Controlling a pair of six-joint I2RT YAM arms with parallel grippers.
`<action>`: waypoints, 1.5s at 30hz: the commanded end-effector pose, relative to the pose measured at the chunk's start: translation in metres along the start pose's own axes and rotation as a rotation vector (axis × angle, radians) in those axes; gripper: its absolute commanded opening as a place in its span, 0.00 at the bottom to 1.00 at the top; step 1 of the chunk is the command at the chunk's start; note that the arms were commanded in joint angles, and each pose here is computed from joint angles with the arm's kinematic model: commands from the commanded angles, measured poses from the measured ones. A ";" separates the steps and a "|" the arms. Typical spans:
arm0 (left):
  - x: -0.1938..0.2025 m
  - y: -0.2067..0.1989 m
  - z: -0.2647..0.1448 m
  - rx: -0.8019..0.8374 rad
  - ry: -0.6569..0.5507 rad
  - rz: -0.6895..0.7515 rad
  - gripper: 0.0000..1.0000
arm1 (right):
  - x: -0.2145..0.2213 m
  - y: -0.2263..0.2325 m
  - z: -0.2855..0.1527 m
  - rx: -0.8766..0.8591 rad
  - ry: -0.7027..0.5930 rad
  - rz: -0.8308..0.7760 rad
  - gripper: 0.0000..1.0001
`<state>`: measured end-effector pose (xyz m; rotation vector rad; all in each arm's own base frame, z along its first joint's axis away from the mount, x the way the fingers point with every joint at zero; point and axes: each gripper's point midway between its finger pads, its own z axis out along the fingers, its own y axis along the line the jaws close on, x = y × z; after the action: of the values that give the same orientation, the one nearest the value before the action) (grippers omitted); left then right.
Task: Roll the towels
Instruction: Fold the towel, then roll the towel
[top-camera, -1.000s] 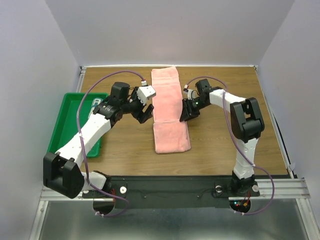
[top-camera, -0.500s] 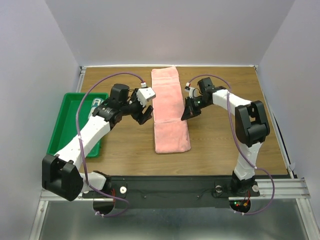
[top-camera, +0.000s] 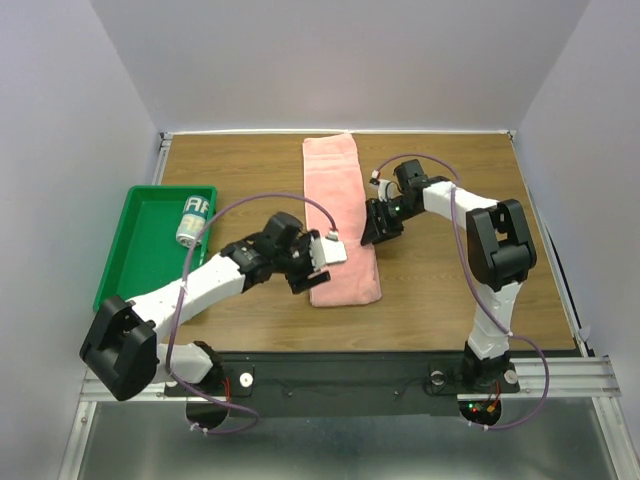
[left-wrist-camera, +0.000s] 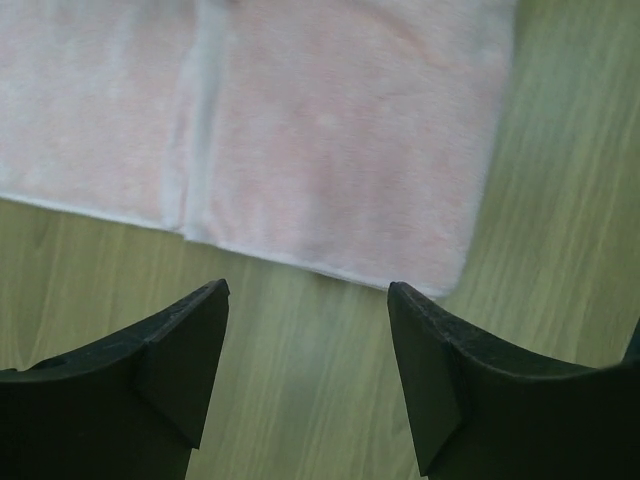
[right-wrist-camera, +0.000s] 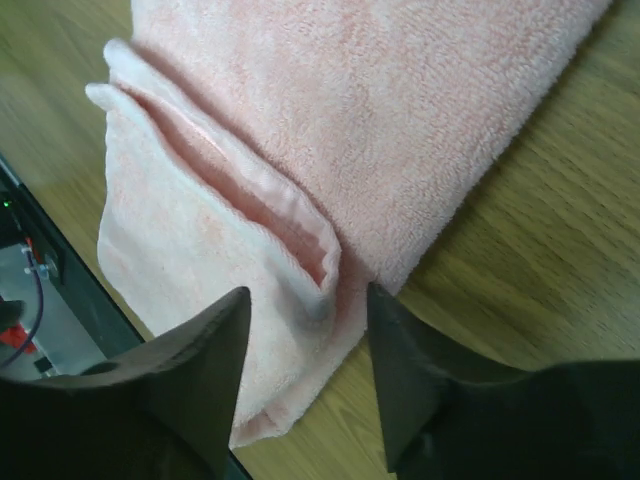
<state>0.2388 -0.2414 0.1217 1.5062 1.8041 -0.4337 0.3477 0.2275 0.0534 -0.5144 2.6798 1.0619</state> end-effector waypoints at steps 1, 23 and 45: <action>0.003 -0.010 0.008 -0.019 0.012 0.136 0.75 | -0.024 0.028 -0.029 -0.038 -0.106 -0.100 0.58; -0.031 -0.009 -0.004 0.007 -0.146 0.003 0.75 | 0.110 0.045 0.006 -0.240 0.201 0.125 0.34; 0.016 -0.083 0.075 -0.077 0.051 0.407 0.65 | 0.123 0.035 0.015 -0.239 0.247 0.138 0.31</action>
<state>0.1823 -0.2935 0.0411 1.7992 1.5445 -0.1737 0.2220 0.2357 0.0336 -0.4770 2.8463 1.5147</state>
